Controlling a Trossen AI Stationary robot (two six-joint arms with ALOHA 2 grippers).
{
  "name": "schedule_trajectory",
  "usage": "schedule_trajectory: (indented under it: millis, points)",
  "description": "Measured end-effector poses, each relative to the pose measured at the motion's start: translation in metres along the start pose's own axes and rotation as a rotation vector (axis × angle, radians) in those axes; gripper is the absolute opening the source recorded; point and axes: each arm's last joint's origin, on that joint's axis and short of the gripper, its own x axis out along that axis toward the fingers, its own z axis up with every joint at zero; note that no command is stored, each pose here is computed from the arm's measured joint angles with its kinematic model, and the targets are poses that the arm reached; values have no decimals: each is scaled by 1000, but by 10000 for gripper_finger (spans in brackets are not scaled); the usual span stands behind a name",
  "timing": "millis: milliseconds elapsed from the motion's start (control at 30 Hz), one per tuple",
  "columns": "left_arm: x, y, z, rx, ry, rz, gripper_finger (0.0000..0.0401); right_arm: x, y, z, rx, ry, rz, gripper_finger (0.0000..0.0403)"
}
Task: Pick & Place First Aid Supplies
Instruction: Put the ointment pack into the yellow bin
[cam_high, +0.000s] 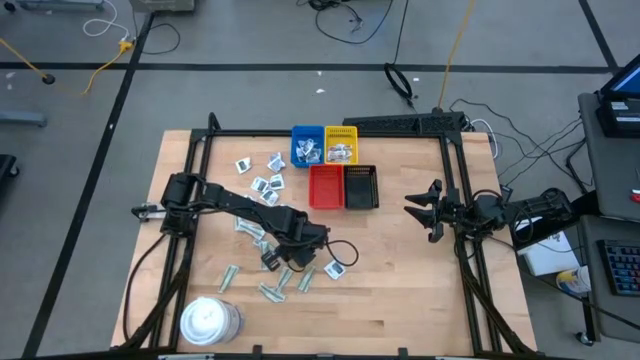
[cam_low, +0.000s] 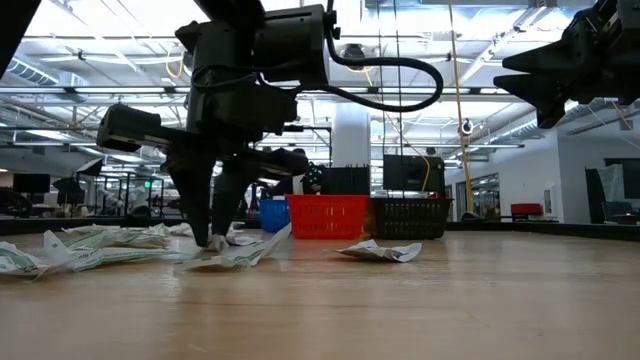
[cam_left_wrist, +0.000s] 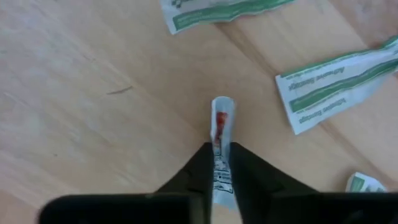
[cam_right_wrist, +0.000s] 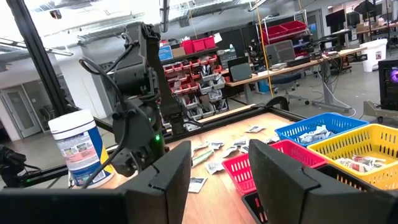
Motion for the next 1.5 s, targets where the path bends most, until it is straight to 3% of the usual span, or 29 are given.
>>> schedule_trajectory:
  millis: [133, 267, 400, 867, 1067, 1200, 1500]
  points:
    - [0, 0, 0, -17, -26, -30, 7, 0, 0, 0, 0, 0, 0, 155]
    - [-1, 2, -2, -65, -32, -42, 3, 0, 0, 0, 0, 0, 0, 155]
    - [-15, 9, -10, -200, -40, -34, 2, 0, 0, 0, 0, 0, 0, 155]
    - [-102, 37, -55, -1021, -261, 67, 1, 0, 0, 0, -1, 1, 0, 155]
    - [-121, 43, -75, -1432, -314, 106, 1, 0, 0, 0, 0, 0, 0, 155]
    - [-124, 54, -87, -1559, -315, 136, 0, 0, 0, 0, 0, 0, 0, 155]
    - [-142, 112, -116, -1681, -341, 179, 0, 0, 0, 0, 0, 0, 0, 155]
